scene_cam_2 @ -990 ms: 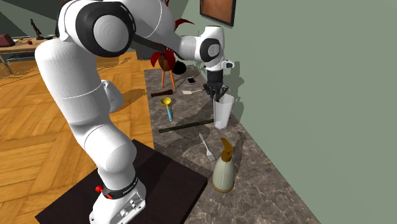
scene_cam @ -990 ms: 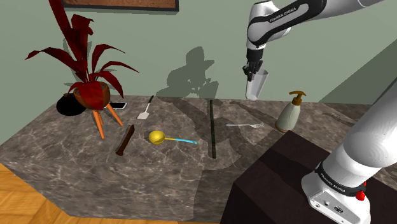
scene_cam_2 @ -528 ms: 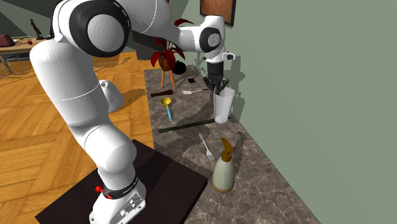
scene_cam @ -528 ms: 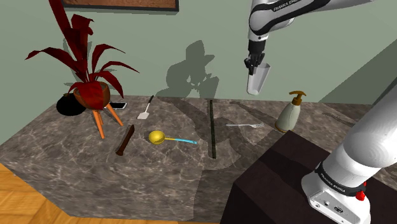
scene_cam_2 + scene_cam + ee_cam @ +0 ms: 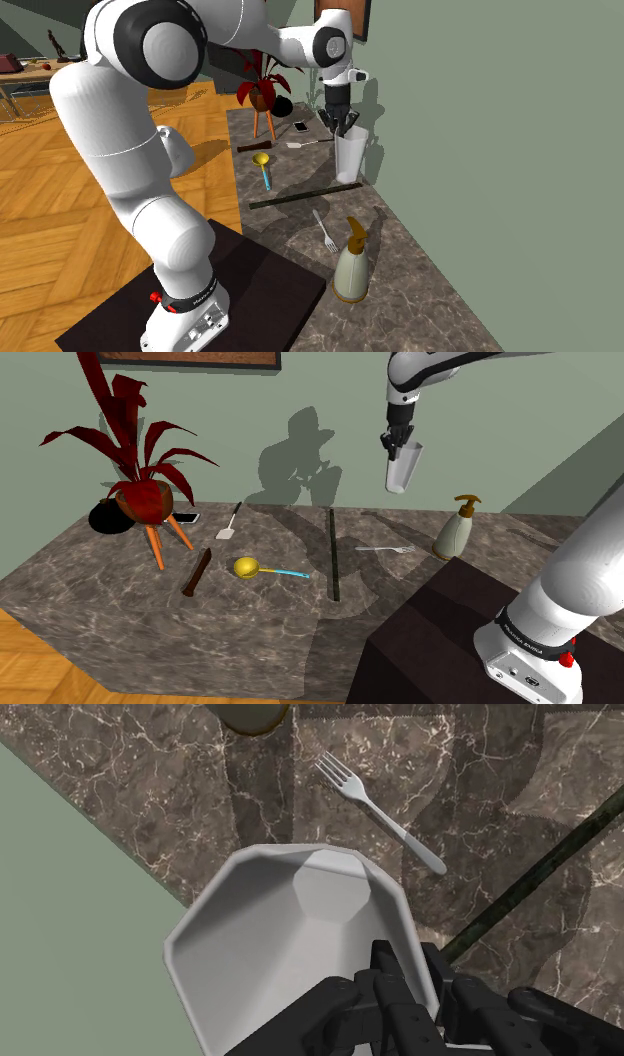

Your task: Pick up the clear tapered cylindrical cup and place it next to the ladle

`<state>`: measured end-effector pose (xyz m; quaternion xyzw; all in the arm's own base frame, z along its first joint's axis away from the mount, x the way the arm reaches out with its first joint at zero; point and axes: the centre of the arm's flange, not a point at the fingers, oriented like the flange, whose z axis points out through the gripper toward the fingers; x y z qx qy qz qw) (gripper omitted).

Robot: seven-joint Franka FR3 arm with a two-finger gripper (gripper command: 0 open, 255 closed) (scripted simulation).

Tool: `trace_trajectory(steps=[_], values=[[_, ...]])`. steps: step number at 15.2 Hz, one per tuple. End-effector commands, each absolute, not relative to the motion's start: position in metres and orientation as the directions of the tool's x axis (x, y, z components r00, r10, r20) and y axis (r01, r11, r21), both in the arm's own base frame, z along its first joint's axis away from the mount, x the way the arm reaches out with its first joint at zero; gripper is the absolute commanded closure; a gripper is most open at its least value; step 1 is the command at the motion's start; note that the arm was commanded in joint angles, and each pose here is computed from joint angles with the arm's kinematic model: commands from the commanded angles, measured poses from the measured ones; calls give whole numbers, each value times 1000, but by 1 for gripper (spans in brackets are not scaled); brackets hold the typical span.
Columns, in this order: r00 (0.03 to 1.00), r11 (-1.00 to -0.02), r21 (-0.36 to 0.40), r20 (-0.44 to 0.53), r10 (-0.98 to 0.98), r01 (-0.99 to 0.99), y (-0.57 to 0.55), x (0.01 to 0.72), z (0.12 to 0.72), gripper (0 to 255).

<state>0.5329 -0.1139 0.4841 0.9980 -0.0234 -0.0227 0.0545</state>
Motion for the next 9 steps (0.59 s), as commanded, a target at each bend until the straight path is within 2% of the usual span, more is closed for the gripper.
trace_trajectory(steps=[1, 9], values=[[998, -993, 110, -43, -49, -44, -99, 547, 476, 255], [998, -993, 110, -43, -49, -44, -27, 617, 444, 255]])
